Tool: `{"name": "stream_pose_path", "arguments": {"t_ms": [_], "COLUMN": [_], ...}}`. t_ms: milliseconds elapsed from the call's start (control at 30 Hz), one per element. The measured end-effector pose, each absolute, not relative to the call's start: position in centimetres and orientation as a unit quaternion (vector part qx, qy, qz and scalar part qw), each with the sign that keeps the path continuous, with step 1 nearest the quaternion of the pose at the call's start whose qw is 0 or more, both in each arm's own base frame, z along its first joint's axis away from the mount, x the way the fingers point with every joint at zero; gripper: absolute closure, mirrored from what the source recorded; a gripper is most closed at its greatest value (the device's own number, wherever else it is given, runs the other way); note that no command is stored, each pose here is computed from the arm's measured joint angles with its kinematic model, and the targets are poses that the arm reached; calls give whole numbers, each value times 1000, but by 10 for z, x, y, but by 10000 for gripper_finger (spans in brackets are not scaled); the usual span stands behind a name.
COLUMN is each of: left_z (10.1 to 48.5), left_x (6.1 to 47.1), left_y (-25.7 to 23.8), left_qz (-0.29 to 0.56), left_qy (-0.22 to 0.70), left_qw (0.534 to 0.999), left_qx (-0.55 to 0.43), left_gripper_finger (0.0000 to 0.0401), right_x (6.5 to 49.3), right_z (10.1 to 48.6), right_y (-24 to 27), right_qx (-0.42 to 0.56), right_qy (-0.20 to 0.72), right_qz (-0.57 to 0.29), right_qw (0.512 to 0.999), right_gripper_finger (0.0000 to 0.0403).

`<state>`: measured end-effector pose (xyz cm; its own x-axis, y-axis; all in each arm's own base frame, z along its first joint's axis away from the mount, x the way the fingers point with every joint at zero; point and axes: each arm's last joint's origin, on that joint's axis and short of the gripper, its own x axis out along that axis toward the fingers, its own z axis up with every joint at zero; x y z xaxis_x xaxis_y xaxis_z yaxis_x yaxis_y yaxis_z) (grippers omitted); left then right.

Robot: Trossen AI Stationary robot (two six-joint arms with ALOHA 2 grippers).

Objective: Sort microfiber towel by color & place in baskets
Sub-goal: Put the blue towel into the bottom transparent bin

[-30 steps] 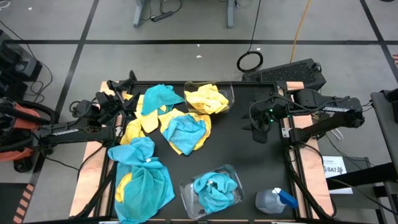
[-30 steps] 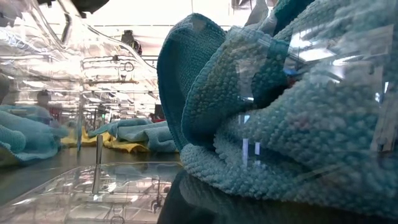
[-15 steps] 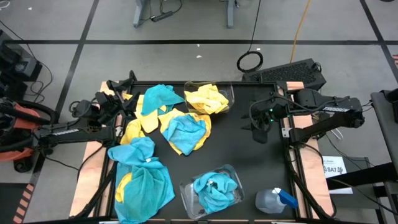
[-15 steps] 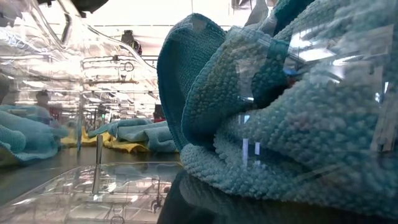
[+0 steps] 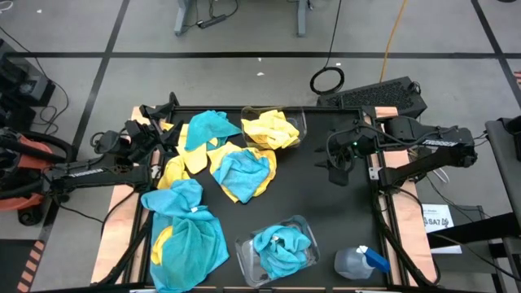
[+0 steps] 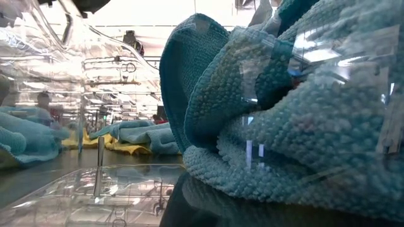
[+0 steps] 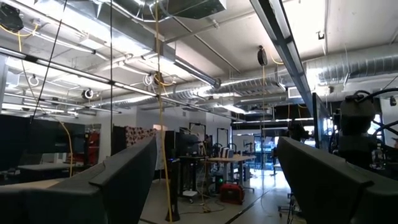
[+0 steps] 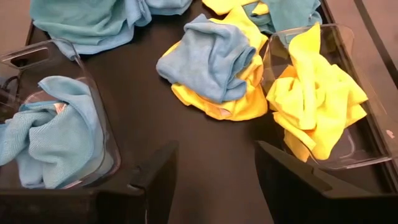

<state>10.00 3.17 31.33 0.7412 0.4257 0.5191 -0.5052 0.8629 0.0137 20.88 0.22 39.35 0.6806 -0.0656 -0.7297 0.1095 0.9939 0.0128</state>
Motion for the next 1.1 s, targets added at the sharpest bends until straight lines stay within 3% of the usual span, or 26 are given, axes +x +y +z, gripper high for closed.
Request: {"name": "stream_pose_path", "arguments": {"t_ms": [433, 600, 833, 1100], "left_z": [317, 348, 411, 451], "left_x": [98, 98, 107, 98], "left_y": [30, 27, 31, 31], "left_qz": [237, 197, 224, 236], "left_qy": [-279, -301, -142, -12], "left_qw": [927, 921, 953, 961], "left_qx": [85, 146, 148, 144], "left_gripper_finger": [66, 66, 66, 66], "right_x": [209, 209, 210, 207], "right_z": [394, 394, 395, 392], "right_y": [2, 2, 2, 2], "right_qx": [36, 38, 37, 34], "right_qy": [394, 394, 386, 407], "right_qz": [-51, -52, -51, -50], "right_qw": [917, 917, 920, 912], "right_gripper_finger": [200, 200, 200, 200]}}
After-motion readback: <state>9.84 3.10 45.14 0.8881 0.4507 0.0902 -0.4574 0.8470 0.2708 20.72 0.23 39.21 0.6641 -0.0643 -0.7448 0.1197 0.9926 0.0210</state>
